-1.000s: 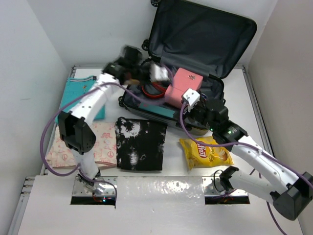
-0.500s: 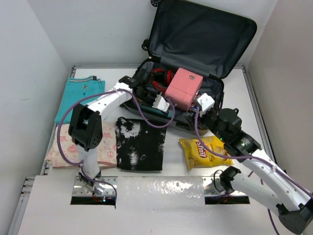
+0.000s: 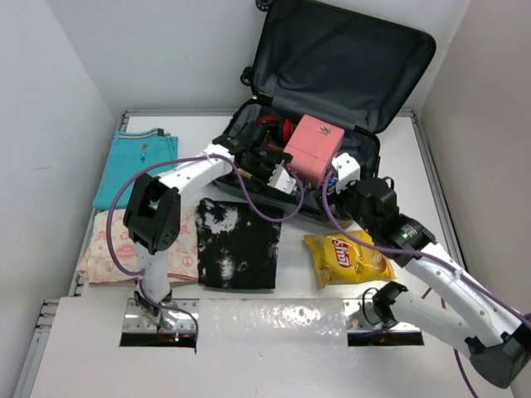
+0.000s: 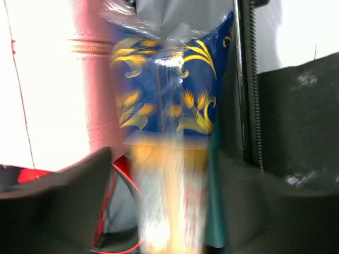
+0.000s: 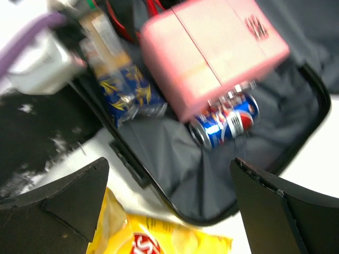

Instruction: Pack the luggage

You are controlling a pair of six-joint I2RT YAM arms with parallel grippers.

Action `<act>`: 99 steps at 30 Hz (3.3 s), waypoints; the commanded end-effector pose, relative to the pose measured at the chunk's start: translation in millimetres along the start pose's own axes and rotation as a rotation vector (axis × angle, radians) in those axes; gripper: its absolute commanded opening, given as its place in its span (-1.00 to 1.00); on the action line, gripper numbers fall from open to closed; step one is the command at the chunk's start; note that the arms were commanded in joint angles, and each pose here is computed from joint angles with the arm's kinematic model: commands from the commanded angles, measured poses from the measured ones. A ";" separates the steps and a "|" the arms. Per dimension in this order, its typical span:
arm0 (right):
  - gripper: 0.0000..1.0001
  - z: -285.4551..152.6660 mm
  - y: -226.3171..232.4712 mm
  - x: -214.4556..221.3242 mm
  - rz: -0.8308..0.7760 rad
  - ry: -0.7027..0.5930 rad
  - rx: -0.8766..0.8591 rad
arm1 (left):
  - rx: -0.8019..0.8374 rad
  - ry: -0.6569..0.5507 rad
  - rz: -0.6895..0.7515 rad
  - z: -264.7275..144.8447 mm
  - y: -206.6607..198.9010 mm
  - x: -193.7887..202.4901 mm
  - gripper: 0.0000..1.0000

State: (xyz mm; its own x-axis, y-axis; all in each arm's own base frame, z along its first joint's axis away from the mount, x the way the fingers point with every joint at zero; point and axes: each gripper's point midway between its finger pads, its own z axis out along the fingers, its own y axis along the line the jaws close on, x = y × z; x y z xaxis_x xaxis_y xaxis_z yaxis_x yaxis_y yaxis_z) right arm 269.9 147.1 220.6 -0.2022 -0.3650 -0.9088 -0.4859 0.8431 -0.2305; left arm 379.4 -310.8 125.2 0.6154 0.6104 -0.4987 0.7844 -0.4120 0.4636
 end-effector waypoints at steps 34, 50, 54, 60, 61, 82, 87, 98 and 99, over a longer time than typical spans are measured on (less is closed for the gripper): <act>-0.24 -7.3 81.9 213.1 0.201 0.636 0.141 | -0.878 0.090 -0.878 -234.9 56.3 -50.7 0.86; -1.00 -42.4 170.2 81.1 0.238 0.320 -0.571 | -0.893 0.095 -0.854 -234.0 59.6 -47.8 0.86; -1.00 -50.9 176.5 8.8 0.201 0.164 -0.684 | -0.957 0.131 -0.868 -246.6 62.3 -41.4 0.86; -1.00 -39.3 161.3 -119.7 -0.076 -0.120 -0.712 | -1.217 0.077 -1.127 -309.8 71.9 -4.5 0.91; -1.00 -31.1 155.8 -133.7 -0.137 -0.152 -0.702 | -1.291 0.079 -1.195 -334.0 68.0 18.0 0.91; -0.36 287.3 90.3 -74.3 -0.637 -0.205 -0.779 | -1.504 0.200 -1.342 -381.7 -34.3 59.6 0.91; 0.95 269.3 80.8 -88.9 -0.603 -0.317 -0.650 | -1.425 0.193 -1.348 -359.8 -42.2 66.5 0.91; 0.98 124.8 51.1 -209.9 -0.279 -0.652 -0.423 | -1.278 0.152 -1.339 -327.6 -15.5 83.6 0.87; 0.98 117.3 48.2 -211.7 -0.209 -0.621 -0.401 | -1.273 0.160 -1.342 -331.9 -17.3 89.4 0.87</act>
State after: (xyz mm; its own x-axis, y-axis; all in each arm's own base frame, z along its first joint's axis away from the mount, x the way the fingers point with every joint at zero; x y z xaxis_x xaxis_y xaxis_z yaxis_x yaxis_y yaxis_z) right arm 407.6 313.5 322.7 0.4373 -0.2499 -0.8639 -0.7554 0.4191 -0.5037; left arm 380.7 -32.6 286.1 -0.4372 0.1609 -0.8849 0.1217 0.9854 0.1191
